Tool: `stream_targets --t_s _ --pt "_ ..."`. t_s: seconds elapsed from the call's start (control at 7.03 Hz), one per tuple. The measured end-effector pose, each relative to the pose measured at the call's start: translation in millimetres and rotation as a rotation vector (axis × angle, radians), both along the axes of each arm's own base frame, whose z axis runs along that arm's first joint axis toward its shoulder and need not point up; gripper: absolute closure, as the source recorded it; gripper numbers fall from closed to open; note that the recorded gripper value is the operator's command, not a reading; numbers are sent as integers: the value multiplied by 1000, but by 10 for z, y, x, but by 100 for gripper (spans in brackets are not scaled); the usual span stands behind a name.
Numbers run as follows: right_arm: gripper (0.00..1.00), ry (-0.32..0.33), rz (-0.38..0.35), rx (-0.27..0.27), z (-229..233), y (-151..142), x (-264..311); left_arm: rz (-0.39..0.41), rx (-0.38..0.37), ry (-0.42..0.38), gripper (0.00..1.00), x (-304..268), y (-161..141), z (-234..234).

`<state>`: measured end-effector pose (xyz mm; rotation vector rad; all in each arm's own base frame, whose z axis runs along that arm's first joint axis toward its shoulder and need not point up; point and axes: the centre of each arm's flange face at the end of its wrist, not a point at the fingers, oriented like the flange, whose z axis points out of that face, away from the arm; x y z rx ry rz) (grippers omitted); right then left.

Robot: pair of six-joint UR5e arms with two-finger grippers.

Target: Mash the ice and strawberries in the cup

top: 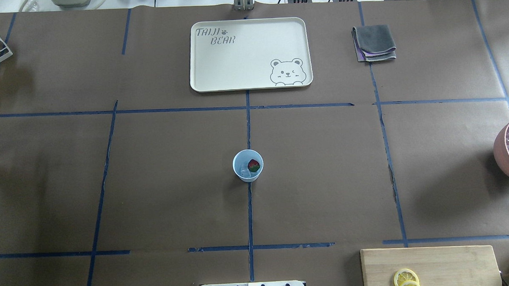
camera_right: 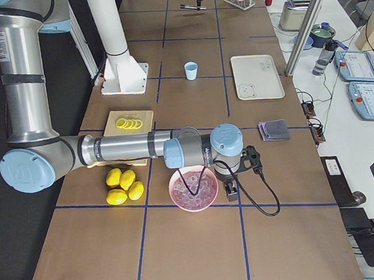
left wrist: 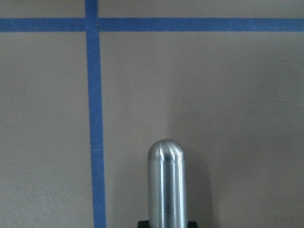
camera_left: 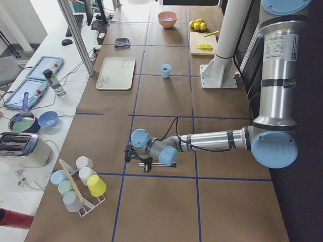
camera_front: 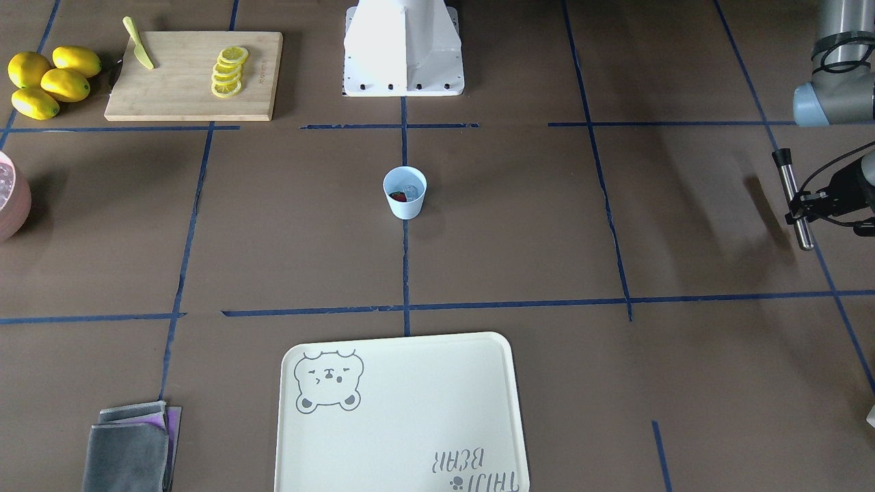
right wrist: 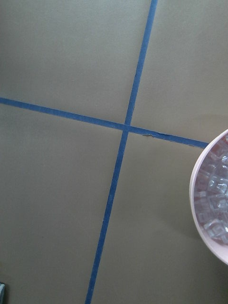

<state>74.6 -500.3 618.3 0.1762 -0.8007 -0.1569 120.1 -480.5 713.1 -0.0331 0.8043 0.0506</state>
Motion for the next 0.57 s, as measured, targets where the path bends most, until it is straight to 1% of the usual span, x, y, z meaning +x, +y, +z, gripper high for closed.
stream_targets --t_s 0.28,0.57 --pt "0 0 -1 2 -5 0 0 24 22 -7 100 0 -17 45" --pt "0 0 -1 3 -8 -1 0 23 24 -5 100 10 -45 24"
